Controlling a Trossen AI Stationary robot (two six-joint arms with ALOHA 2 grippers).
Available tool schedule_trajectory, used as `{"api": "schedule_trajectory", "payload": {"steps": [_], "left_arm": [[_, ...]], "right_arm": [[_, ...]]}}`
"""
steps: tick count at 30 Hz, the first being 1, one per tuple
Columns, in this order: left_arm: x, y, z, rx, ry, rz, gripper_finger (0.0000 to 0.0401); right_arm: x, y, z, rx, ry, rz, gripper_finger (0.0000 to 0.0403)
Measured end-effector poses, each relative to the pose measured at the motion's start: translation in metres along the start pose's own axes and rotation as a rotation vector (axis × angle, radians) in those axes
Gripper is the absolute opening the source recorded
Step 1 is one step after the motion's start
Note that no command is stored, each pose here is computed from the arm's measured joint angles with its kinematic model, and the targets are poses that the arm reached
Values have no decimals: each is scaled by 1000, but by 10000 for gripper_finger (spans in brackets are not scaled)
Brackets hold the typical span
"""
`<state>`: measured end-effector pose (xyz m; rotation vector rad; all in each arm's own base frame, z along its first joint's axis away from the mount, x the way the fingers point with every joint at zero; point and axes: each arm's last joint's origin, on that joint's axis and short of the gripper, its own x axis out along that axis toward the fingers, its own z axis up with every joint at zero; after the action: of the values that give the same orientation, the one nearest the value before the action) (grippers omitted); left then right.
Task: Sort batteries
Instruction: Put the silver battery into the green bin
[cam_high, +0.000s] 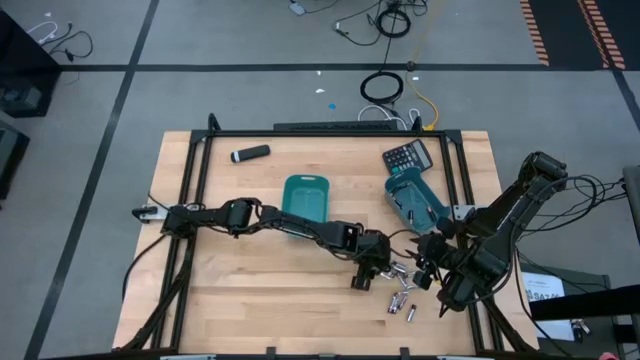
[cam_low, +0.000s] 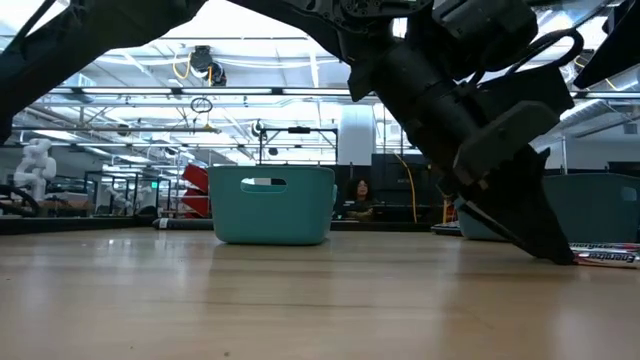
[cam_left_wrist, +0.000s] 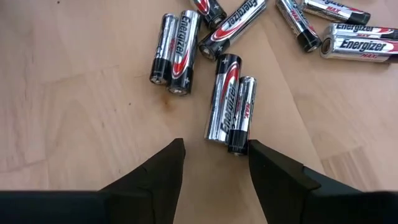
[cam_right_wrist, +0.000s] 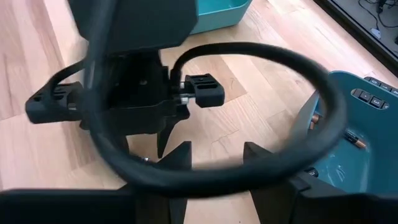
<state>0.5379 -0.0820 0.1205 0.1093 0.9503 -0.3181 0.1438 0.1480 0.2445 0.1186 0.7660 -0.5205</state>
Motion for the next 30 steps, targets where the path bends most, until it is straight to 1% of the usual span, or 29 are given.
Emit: {"api": "schedule_trajectory", "payload": {"steps": [6, 15, 18, 22, 25, 30], "left_arm": [[0, 0, 0, 21, 6, 10, 189], [-17, -2, -1, 13, 78, 26, 189], [-17, -11, 0, 24, 86, 26, 189], [-15, -29, 2, 29, 85, 17, 189], [-13, -41, 5, 33, 69, 67, 189], [-12, -50, 7, 43, 51, 83, 189]], "right_arm": [[-2, 1, -2, -7, -2, 10, 137], [-4, 1, -3, -24, -2, 14, 137], [-4, 1, -3, -35, -3, 14, 137], [-4, 1, -3, -41, -2, 14, 137], [-4, 1, -3, -42, -2, 14, 137], [-4, 1, -3, -39, -2, 16, 137]]}}
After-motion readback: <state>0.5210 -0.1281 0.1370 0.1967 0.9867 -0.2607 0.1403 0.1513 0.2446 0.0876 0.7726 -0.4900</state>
